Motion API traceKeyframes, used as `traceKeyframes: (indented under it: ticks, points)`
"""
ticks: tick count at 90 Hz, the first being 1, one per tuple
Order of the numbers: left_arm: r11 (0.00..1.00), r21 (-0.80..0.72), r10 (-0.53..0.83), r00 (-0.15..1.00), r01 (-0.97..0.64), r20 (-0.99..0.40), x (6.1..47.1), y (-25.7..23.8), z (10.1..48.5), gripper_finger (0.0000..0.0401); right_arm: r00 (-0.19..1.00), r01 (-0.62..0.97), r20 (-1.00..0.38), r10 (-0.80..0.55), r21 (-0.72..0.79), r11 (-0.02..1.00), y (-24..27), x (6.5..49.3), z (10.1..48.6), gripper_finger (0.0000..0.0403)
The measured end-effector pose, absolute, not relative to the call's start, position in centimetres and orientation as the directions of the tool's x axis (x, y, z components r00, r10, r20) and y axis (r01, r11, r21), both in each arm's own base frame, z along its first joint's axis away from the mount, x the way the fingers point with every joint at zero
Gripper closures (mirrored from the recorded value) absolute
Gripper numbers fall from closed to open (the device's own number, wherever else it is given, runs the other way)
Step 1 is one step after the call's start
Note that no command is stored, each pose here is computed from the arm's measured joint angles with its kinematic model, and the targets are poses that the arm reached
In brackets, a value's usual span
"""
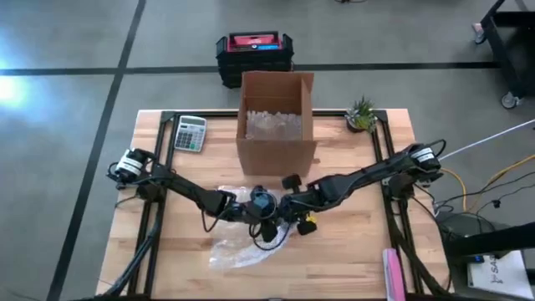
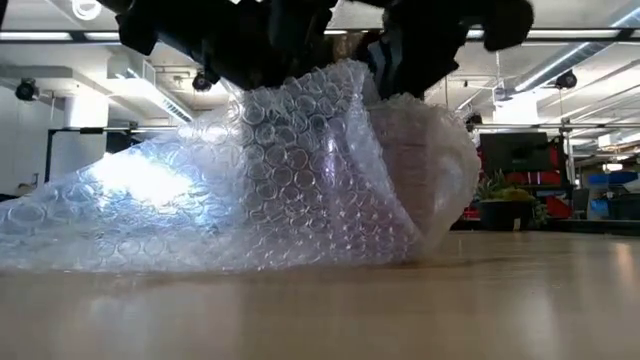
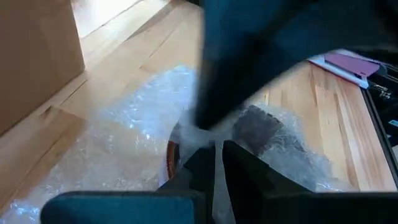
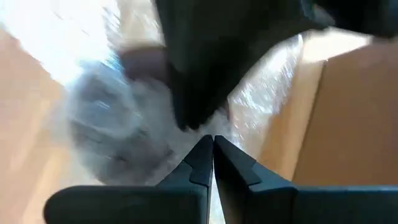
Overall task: Wrap mug
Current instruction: Wrap the purple mug with bubble wrap
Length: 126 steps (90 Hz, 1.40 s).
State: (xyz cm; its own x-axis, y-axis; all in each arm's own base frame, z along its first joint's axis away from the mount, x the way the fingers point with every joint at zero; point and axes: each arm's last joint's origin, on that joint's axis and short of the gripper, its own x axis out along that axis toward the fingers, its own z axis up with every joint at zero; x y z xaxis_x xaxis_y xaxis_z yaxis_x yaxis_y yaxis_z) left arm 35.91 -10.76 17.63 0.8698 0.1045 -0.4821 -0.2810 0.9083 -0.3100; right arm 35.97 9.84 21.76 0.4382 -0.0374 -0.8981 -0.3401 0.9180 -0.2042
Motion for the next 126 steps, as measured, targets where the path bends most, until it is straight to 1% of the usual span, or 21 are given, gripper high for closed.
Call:
traceKeyframes:
  ticks: [10, 25, 39, 52, 59, 70, 84, 95, 109, 119, 126]
  points:
    - [0.914, -0.292, 0.107, 0.861, -0.283, -0.498, 35.8, -10.7, 17.4, 0.0381, 0.414, -0.361, -0.910, 0.006, -0.158, 0.919, 10.1, 36.5, 20.5, 0.0403]
    - [0.911, -0.319, 0.084, 0.874, -0.262, -0.478, 36.0, -10.8, 17.6, 0.0381, 0.337, -0.376, -0.942, -0.002, -0.136, 0.917, 10.2, 37.0, 17.6, 0.0403]
    - [0.920, -0.304, 0.078, 0.878, -0.246, -0.473, 36.1, -10.9, 18.3, 0.0381, 0.328, -0.376, -0.945, -0.002, -0.133, 0.917, 10.2, 37.0, 17.3, 0.0403]
    - [0.933, -0.281, 0.070, 0.879, -0.225, -0.471, 35.9, -10.9, 19.3, 0.0381, 0.334, -0.375, -0.942, 0.001, -0.132, 0.918, 9.9, 36.2, 18.7, 0.0403]
    - [0.934, -0.280, 0.070, 0.879, -0.224, -0.472, 35.9, -10.9, 19.5, 0.0381, 0.344, -0.367, -0.939, 0.004, -0.131, 0.921, 9.8, 35.7, 20.9, 0.0403]
    - [0.928, -0.283, 0.078, 0.872, -0.240, -0.483, 35.8, -10.8, 18.8, 0.0381, 0.379, -0.344, -0.925, 0.014, -0.126, 0.931, 9.6, 34.9, 24.0, 0.0403]
    - [0.926, -0.288, 0.080, 0.873, -0.244, -0.482, 35.9, -10.8, 18.6, 0.0381, 0.412, -0.336, -0.902, 0.128, -0.020, 0.942, 10.1, 34.9, 24.6, 0.0403]
    - [0.927, -0.288, 0.080, 0.874, -0.242, -0.479, 35.9, -10.8, 18.7, 0.0381, 0.405, -0.335, -0.905, 0.130, -0.015, 0.942, 10.7, 35.7, 22.2, 0.0403]
    - [0.921, -0.309, 0.067, 0.877, -0.238, -0.476, 35.7, -10.8, 19.2, 0.0381, 0.322, -0.331, -0.942, 0.095, -0.018, 0.943, 10.9, 36.8, 18.4, 0.0403]
    - [0.923, -0.314, 0.041, 0.869, -0.221, -0.492, 34.9, -11.0, 21.3, 0.0381, 0.275, -0.350, -0.958, 0.079, -0.023, 0.937, 10.9, 37.0, 16.8, 0.0403]
    - [0.924, -0.316, 0.005, 0.834, -0.215, -0.552, 33.6, -11.6, 23.1, 0.0381, 0.273, -0.362, -0.959, 0.078, -0.027, 0.932, 11.0, 37.0, 16.7, 0.0403]
